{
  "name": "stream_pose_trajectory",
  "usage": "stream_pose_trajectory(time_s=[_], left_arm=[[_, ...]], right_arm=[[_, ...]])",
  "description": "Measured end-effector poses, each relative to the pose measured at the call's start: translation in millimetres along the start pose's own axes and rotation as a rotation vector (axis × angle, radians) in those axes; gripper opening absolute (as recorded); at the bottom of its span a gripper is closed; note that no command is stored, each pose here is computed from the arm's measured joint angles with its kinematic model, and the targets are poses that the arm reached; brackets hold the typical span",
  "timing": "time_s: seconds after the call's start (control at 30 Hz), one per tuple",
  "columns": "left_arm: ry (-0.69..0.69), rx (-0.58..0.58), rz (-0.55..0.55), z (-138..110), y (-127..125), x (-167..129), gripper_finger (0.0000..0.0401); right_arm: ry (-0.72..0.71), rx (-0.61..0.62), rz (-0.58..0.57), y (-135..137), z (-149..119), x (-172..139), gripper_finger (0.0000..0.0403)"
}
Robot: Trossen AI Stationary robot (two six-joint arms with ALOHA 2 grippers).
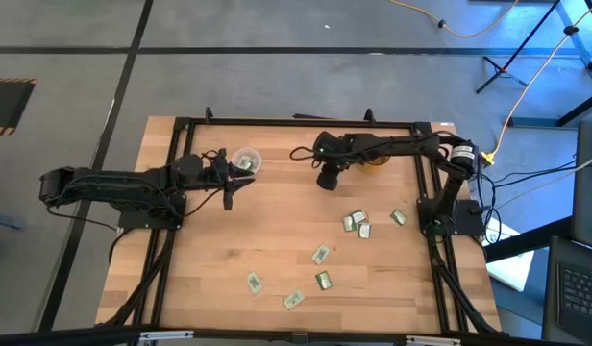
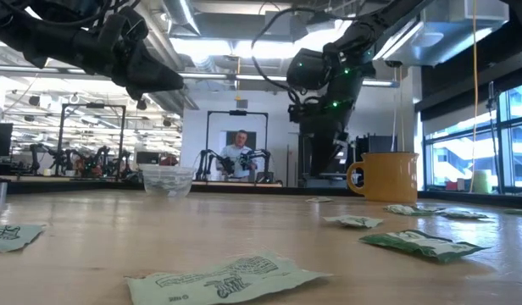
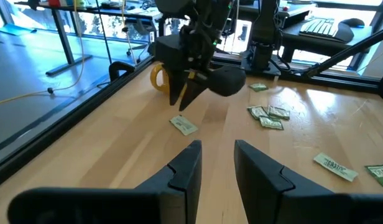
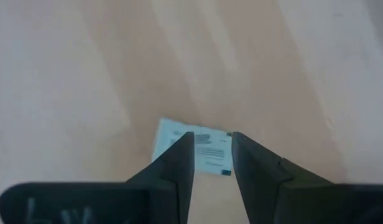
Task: Pick and place Stevia / Truvia into bins
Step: Put the stevia packet into the transparent container
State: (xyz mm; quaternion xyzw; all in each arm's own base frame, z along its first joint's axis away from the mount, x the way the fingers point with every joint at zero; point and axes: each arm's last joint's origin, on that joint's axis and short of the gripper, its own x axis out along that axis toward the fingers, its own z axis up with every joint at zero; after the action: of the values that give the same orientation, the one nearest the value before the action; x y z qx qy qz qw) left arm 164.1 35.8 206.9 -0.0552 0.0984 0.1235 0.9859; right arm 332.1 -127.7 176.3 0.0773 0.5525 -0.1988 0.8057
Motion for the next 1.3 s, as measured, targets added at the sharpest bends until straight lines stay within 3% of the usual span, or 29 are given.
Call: stream_pose_trajectory(time_s=[0.13,0.57,1.3], left_arm=[[0.003,0.0,0.0,0,0,0,0.0088],[0.008,0.001,0.001,-1,0,0,0.0089],[0.04,0.003,0.008,-4,1,0,0.0086]], right_arm=[[0.032,-0.089,0.061,1,-3,-1,0.011],[0.048,-0.38,0.062,-3,-5,-1,0.011],[0.124,-0.35,0.063,-19,-10,33,0.011]])
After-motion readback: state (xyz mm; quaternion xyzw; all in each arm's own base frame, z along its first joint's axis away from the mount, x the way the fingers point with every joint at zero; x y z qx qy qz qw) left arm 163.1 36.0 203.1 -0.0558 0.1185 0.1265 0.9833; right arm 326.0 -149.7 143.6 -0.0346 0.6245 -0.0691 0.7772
